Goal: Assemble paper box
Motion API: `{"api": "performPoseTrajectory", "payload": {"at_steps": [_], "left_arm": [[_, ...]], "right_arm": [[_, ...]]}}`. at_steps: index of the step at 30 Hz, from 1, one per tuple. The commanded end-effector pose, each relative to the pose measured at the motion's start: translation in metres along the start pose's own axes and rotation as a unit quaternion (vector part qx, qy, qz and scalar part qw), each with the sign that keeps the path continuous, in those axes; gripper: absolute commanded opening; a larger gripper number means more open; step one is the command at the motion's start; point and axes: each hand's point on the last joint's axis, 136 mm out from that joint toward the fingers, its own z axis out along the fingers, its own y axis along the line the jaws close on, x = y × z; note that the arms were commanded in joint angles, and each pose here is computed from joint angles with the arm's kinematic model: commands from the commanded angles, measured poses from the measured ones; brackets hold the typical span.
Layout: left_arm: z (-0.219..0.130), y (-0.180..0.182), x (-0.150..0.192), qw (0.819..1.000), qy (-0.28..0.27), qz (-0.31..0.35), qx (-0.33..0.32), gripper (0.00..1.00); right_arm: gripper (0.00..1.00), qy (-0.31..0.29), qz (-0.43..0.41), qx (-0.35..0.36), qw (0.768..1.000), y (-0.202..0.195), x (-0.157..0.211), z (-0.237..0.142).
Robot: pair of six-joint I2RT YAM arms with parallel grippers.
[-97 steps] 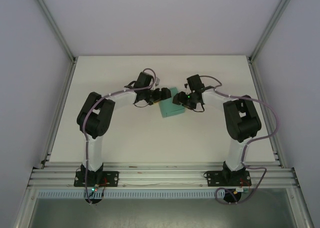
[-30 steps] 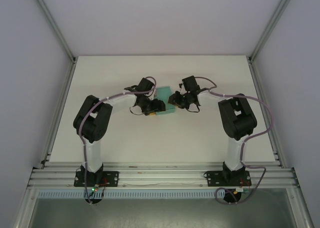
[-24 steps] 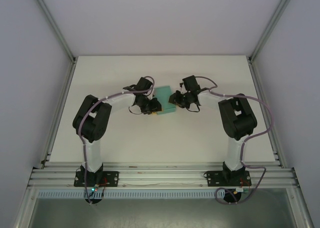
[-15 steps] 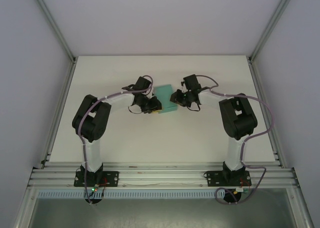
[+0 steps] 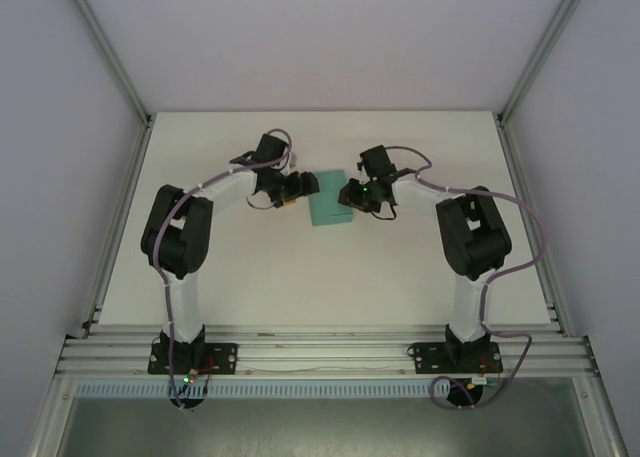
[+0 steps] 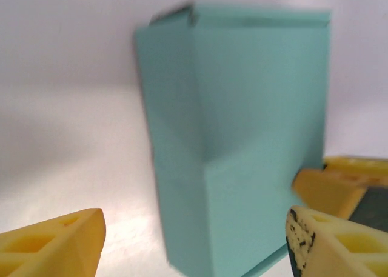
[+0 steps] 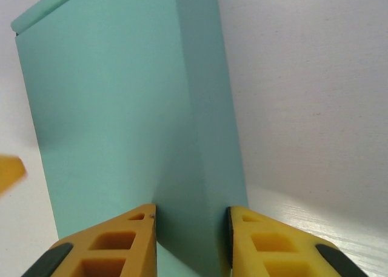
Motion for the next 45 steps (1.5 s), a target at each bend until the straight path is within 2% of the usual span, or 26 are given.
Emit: {"api": "performPoseTrajectory", "payload": {"at_steps": [1,4,11,13,16,19,21,24,29,33,35,38,40,42,44,45], "left_arm": [[0.012,-0.001,-0.018,1.000,-0.007,0.014,-0.004,0.78],[0.026,-0.001,-0.027,1.000,0.001,0.012,-0.002,0.78],[0.054,0.002,-0.031,1.000,0.018,0.006,0.009,0.65],[0.061,0.007,-0.030,1.000,0.020,0.002,0.010,0.60],[0.072,0.010,-0.025,0.999,0.029,-0.004,0.019,0.46],[0.084,0.016,-0.018,0.999,0.035,-0.007,0.015,0.42],[0.092,0.021,-0.011,0.999,0.038,-0.022,0.015,0.28],[0.103,0.025,0.002,0.998,0.049,-0.034,0.016,0.00],[0.104,0.035,0.016,0.997,0.052,-0.049,0.017,0.00],[0.088,0.024,0.012,0.998,0.040,-0.037,0.025,0.00],[0.076,0.013,0.004,0.999,0.026,-0.025,0.032,0.25],[0.053,-0.005,-0.016,0.999,-0.010,0.001,0.037,0.43],[0.037,-0.016,-0.029,0.999,-0.033,0.018,0.035,0.46],[0.026,-0.026,-0.037,0.998,-0.047,0.029,0.041,0.53],[0.014,-0.030,-0.044,0.997,-0.060,0.031,0.040,0.66],[0.010,-0.032,-0.045,0.996,-0.064,0.044,0.037,0.68]], "right_arm": [[0.28,0.114,0.027,0.152,0.981,-0.081,0.071,0.018],[0.28,0.113,0.027,0.152,0.981,-0.081,0.070,0.018],[0.27,0.114,0.028,0.149,0.982,-0.081,0.070,0.021],[0.27,0.116,0.029,0.149,0.982,-0.082,0.071,0.023],[0.27,0.118,0.031,0.149,0.981,-0.084,0.072,0.025],[0.27,0.119,0.034,0.148,0.981,-0.085,0.072,0.027],[0.26,0.118,0.038,0.144,0.982,-0.087,0.072,0.028],[0.25,0.118,0.041,0.142,0.982,-0.089,0.071,0.031],[0.25,0.115,0.045,0.138,0.983,-0.093,0.069,0.032],[0.26,0.096,0.037,0.130,0.986,-0.089,0.057,0.023],[0.32,0.084,0.034,0.119,0.989,-0.082,0.049,0.017],[0.38,0.071,0.020,0.089,0.993,-0.062,0.036,0.006],[0.40,0.059,0.012,0.076,0.995,-0.050,0.026,-0.002],[0.48,0.045,0.002,0.063,0.997,-0.038,0.016,-0.011],[0.57,0.032,-0.005,0.052,0.998,-0.028,0.008,-0.021],[0.60,0.026,-0.009,0.050,0.998,-0.025,0.004,-0.025]]}}
